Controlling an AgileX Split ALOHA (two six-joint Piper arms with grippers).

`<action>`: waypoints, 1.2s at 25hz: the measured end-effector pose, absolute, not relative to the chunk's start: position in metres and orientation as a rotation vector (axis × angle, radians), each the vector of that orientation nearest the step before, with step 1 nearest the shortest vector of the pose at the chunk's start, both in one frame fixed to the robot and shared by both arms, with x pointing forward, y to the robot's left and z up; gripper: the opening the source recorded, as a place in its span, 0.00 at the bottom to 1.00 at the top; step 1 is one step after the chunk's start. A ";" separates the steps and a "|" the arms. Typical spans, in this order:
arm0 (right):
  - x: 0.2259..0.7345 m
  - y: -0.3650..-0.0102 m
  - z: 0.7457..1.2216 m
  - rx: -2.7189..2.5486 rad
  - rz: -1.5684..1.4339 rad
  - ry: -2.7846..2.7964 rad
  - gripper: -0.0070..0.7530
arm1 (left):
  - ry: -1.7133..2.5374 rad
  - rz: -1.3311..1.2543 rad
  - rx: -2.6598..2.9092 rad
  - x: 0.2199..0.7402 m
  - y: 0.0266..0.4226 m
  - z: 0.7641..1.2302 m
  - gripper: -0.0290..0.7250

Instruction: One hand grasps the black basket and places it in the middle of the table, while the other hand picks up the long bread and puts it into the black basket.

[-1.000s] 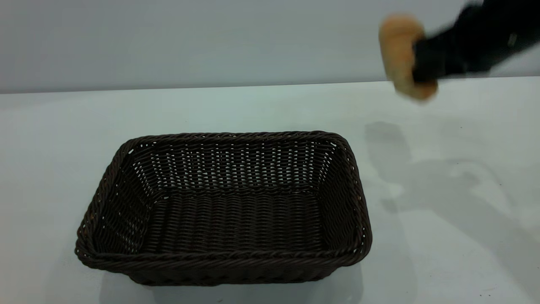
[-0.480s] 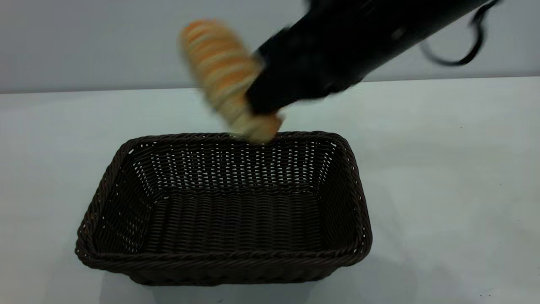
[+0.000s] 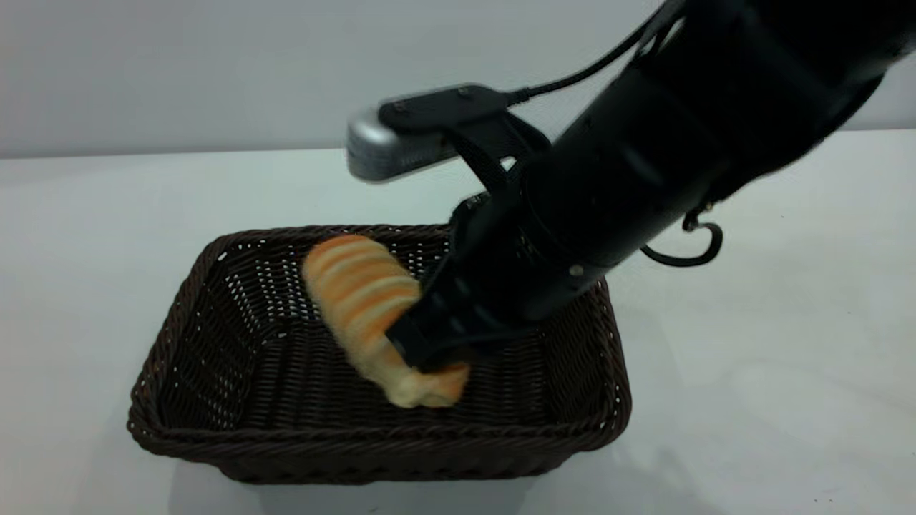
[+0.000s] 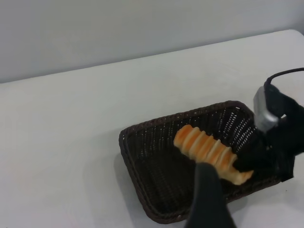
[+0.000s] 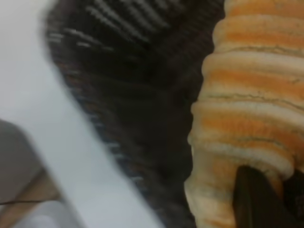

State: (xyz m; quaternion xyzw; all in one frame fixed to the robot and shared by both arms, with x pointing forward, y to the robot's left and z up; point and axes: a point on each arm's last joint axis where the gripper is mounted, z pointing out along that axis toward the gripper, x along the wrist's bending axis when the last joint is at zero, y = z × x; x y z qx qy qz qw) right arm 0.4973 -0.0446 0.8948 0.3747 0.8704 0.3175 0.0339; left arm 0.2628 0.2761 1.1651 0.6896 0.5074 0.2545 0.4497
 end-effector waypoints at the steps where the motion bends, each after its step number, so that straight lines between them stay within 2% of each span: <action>1: 0.499 -0.046 0.893 1.135 0.958 2.660 0.06 | 1.252 0.631 1.708 0.263 0.276 1.165 0.78; 4: 0.502 -0.048 0.893 1.079 0.930 2.636 0.16 | 1.249 0.633 1.711 0.263 0.276 1.165 0.78; 6: 0.504 -0.048 0.893 1.044 0.916 2.629 0.28 | 1.249 0.633 1.711 0.263 0.276 1.165 0.78; 11: 0.506 -0.050 0.894 1.020 0.901 2.602 0.68 | 1.241 0.640 1.719 0.263 0.276 1.165 0.78; 13: 0.507 -0.051 0.903 1.009 0.918 2.570 0.74 | 1.231 0.647 1.728 0.263 0.276 1.165 0.78; 16: 0.506 -0.053 0.938 0.971 1.018 2.493 0.74 | 1.216 0.660 1.728 0.260 0.277 1.165 0.78; 24: 0.457 -0.078 1.072 0.722 1.439 2.323 0.59 | 1.209 0.760 1.706 0.226 0.287 1.160 0.78; 27: 0.429 -0.094 1.085 0.699 1.436 2.427 0.57 | 1.254 0.790 1.709 0.207 0.294 1.151 0.78; 30: 0.408 -0.117 1.079 0.716 1.198 2.591 0.57 | 1.266 0.839 1.655 0.188 0.301 1.146 0.78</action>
